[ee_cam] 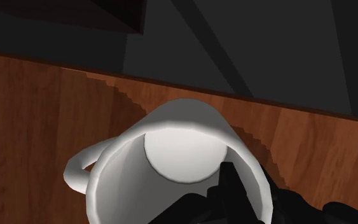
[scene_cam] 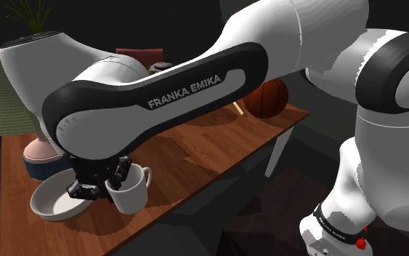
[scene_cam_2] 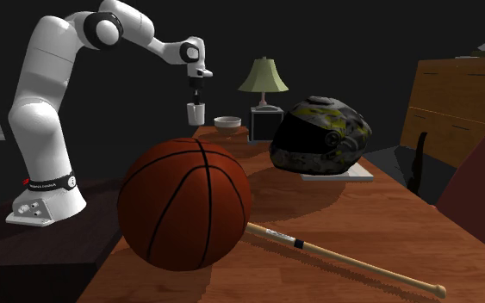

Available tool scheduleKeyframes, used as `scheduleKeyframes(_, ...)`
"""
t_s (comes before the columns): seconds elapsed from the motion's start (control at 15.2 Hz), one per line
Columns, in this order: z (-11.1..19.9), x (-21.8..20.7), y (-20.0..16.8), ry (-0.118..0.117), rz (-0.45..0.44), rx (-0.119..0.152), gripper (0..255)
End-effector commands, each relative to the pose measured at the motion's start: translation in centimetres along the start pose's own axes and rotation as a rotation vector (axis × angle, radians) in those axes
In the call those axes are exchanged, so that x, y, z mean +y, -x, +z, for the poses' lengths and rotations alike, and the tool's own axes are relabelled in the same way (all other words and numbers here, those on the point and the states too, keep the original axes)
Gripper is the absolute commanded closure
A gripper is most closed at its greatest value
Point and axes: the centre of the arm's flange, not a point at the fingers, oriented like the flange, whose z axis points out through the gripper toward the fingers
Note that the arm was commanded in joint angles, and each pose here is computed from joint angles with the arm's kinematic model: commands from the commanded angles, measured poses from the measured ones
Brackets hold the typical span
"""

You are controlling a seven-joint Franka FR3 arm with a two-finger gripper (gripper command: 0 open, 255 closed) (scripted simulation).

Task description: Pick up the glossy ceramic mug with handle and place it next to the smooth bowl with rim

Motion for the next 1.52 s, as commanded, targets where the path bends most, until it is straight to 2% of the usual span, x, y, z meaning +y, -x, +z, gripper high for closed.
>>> scheduleKeyframes(0.0,1.1,-0.1,0.0,-0.001,0.0,0.001,255)
scheduleKeyframes(0.73,6.8,-0.3,-0.3,-0.001,0.0,0.001,255)
scheduleKeyframes(1.25,6.8,-0.3,-0.3,-0.001,0.0,0.001,255)
scheduleKeyframes(1.32,6.8,-0.3,-0.3,-0.001,0.0,0.001,0)
scheduleKeyframes(1.45,6.8,-0.3,-0.3,-0.001,0.0,0.001,0)
